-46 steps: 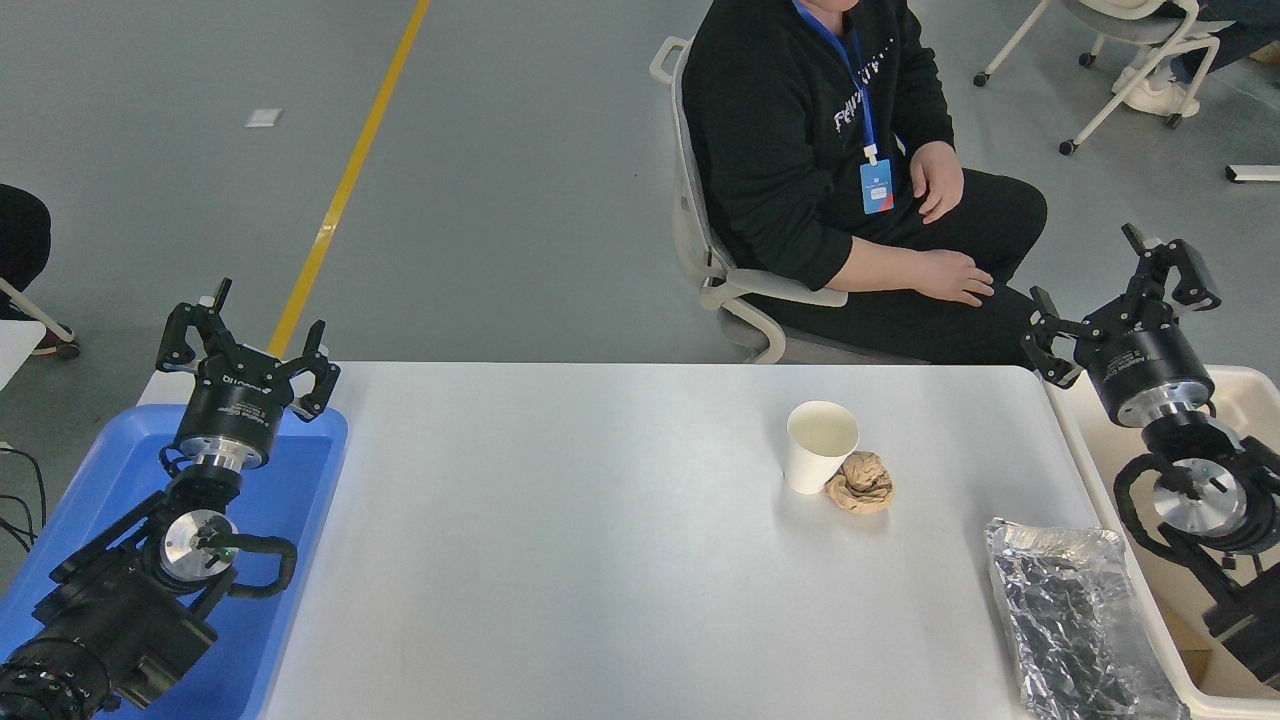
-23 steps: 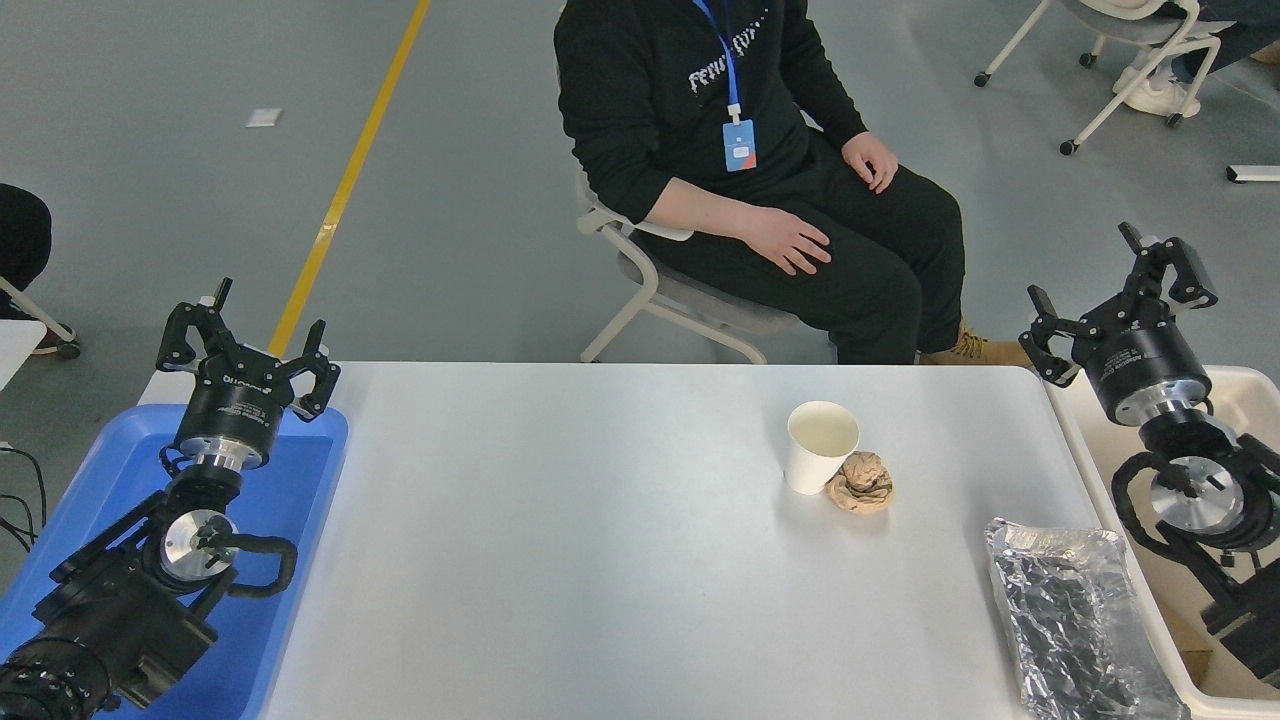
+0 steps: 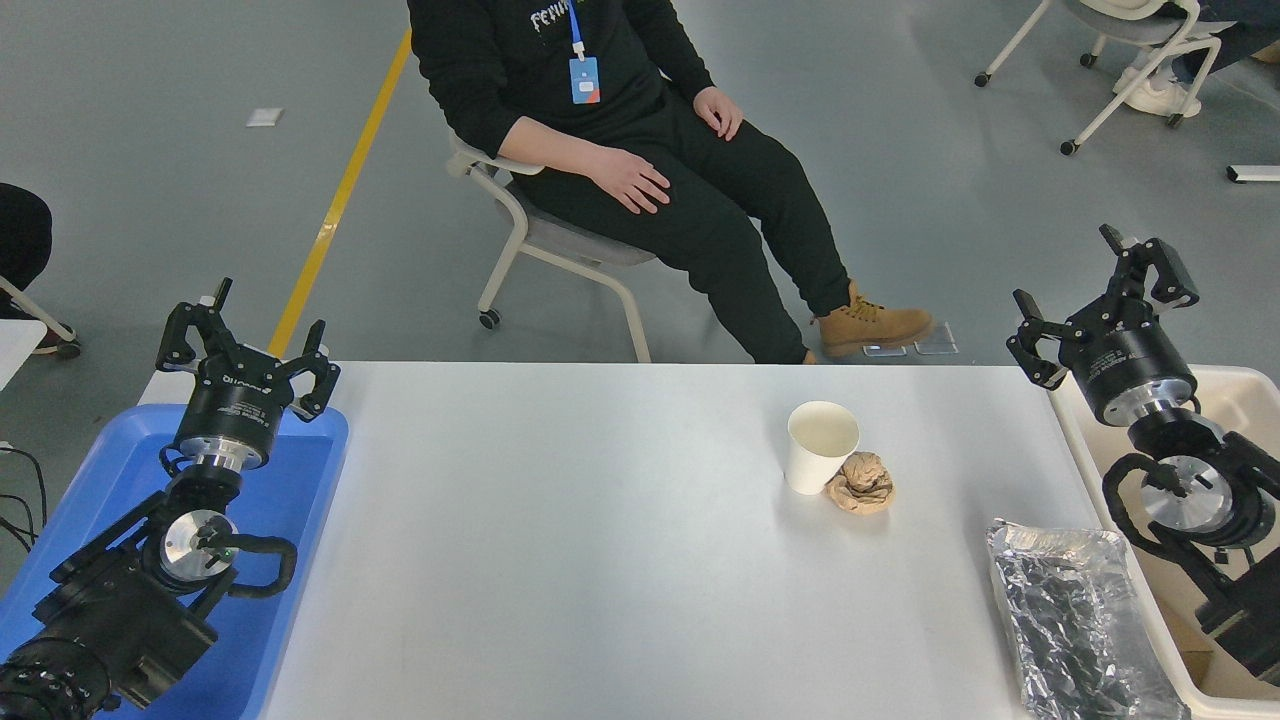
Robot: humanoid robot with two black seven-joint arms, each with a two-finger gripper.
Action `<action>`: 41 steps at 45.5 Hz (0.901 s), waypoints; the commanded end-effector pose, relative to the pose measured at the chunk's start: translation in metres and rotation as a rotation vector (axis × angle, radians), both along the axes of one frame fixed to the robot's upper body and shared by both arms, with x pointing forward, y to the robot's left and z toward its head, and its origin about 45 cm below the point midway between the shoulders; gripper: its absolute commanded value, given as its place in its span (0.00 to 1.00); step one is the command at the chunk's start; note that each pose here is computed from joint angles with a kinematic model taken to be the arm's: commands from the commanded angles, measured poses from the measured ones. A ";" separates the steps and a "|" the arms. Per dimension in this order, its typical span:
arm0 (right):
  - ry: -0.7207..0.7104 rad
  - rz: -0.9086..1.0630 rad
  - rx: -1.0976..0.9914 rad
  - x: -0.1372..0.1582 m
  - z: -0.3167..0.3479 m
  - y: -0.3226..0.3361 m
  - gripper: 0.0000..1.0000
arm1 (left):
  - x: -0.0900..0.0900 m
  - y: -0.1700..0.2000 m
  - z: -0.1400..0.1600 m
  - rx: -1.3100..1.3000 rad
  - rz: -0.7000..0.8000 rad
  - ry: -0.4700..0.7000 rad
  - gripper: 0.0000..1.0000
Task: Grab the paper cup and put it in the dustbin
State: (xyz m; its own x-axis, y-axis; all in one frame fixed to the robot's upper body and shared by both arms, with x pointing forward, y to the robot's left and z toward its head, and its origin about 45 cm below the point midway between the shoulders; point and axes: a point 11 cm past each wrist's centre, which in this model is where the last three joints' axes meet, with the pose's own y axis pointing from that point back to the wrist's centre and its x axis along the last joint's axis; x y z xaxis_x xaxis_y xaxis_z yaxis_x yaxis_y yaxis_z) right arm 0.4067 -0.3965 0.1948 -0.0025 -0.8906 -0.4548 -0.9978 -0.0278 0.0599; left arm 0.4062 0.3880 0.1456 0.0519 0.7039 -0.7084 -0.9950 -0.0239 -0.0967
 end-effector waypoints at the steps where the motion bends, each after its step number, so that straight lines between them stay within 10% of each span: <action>1: 0.024 0.024 -0.040 0.000 -0.001 0.001 1.00 | 0.000 0.000 0.000 0.000 0.000 0.000 0.99; 27: 0.482 0.284 -0.790 0.024 0.020 -0.007 1.00 | 0.000 0.000 0.000 -0.001 -0.001 -0.001 0.99; 41: 0.501 0.317 -1.172 0.044 0.078 -0.030 1.00 | 0.000 0.000 0.000 -0.001 0.000 -0.002 0.99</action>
State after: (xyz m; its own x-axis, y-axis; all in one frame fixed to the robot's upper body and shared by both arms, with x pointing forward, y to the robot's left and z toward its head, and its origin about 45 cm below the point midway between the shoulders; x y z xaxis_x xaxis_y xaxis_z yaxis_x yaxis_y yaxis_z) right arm 0.4397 -0.3958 0.2267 0.2931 -0.8938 0.3395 -0.8292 -0.0609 0.5556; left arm 0.4062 0.3880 0.1457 0.0532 0.7033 -0.7089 -0.9949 -0.0232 -0.0977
